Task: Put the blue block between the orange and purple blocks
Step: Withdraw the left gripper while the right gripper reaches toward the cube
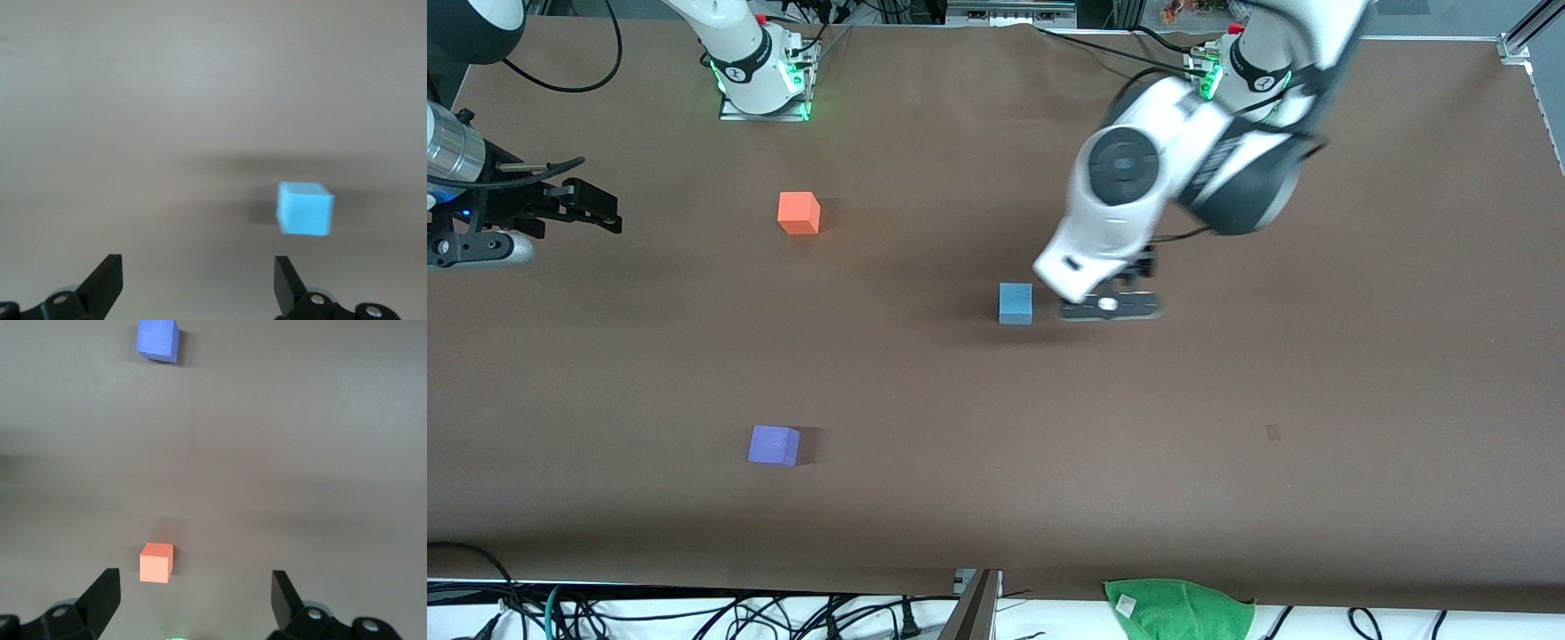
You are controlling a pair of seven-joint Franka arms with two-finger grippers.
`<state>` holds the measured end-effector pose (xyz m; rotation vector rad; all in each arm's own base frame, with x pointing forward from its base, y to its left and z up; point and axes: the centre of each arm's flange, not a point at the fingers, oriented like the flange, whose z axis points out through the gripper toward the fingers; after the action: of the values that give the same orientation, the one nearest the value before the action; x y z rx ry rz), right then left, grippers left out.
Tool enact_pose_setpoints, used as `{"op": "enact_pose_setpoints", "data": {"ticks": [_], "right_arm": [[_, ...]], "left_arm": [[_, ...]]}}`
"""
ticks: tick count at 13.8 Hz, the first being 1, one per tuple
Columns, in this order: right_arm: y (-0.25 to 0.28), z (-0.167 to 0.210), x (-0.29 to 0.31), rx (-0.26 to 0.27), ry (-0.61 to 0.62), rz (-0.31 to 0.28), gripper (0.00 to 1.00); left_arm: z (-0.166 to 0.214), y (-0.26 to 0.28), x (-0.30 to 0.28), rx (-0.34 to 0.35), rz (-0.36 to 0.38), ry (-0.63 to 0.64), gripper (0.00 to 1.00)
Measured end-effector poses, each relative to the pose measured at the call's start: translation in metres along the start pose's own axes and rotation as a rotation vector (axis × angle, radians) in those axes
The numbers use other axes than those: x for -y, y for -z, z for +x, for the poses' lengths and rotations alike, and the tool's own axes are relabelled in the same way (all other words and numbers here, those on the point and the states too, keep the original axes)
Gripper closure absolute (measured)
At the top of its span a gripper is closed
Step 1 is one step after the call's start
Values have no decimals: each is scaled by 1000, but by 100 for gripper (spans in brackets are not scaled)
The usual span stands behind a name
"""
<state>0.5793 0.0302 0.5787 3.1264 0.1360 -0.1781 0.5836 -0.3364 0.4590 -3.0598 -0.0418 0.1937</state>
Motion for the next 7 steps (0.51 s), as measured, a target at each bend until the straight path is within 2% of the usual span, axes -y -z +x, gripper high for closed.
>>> {"op": "enact_pose_setpoints", "data": {"ticks": [4, 7], "right_arm": [[-46, 28, 16, 54, 27, -3, 0], [-52, 32, 28, 60, 47, -5, 0]], "left_arm": [[14, 60, 133, 27, 20, -15, 0], [5, 89, 198, 51, 27, -53, 0]]}}
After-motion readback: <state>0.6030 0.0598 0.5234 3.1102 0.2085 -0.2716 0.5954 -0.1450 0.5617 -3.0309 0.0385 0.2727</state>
